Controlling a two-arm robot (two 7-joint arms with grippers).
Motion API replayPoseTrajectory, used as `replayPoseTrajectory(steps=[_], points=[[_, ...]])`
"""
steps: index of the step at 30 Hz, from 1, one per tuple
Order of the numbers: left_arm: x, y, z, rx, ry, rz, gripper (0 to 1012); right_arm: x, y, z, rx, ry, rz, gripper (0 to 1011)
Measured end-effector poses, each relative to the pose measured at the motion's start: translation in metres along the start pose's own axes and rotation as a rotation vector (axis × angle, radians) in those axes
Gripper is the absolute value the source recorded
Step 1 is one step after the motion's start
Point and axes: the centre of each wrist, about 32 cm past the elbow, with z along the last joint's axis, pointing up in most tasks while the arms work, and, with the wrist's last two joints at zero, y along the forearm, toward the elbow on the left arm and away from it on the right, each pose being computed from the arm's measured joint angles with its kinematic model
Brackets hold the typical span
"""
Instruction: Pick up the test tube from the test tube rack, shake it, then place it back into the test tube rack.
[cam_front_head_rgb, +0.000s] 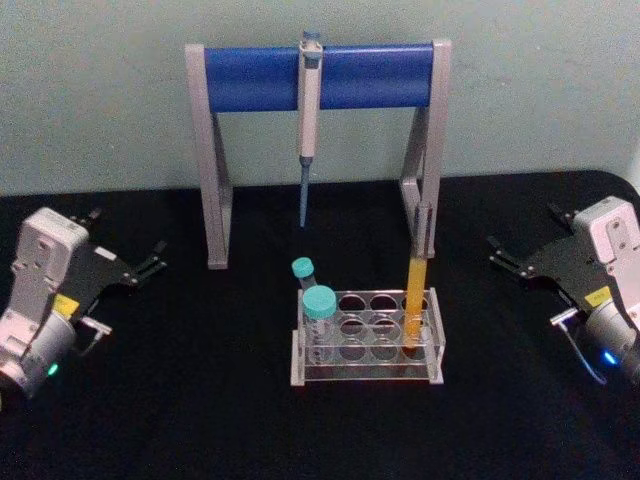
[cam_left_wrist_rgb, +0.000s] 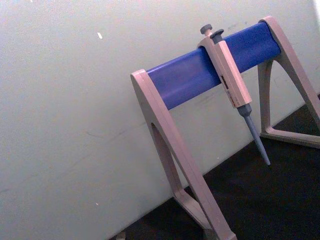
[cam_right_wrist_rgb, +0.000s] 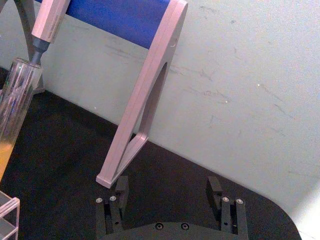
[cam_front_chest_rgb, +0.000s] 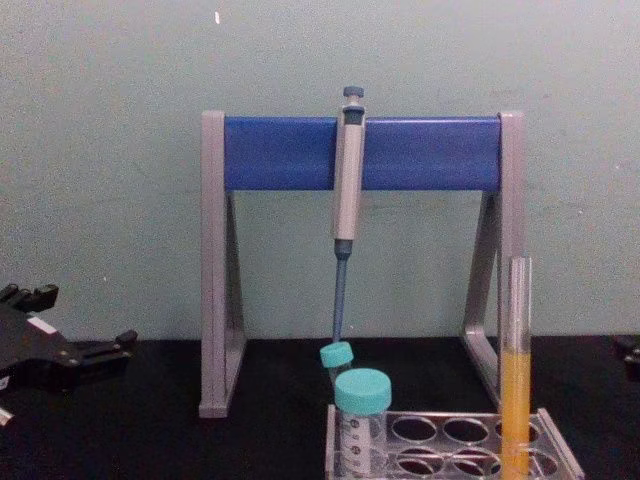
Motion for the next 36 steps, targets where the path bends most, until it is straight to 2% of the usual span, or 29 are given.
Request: replayPoseTrajectory(steps=[13,20,30,36], points=[[0.0000,0.0000,0.0000,0.000,0.000,0.000,1001,0.000,0.000,0.000,0.000,0.001,-0.001,1000],[0.0000,0.0000,0.0000,0.000,0.000,0.000,1001,-0.001,-0.005,0.002,0.002,0.016,0.026,1000],[0.0000,0.0000,0.0000,0.000,0.000,0.000,1002,-0.001,-0.024,0.005,-0.031,0.112,0.139,1000],[0.0000,0.0000,0.0000,0.000,0.000,0.000,1001,0.003,-0.037,0.007,-0.054,0.210,0.247,1000]])
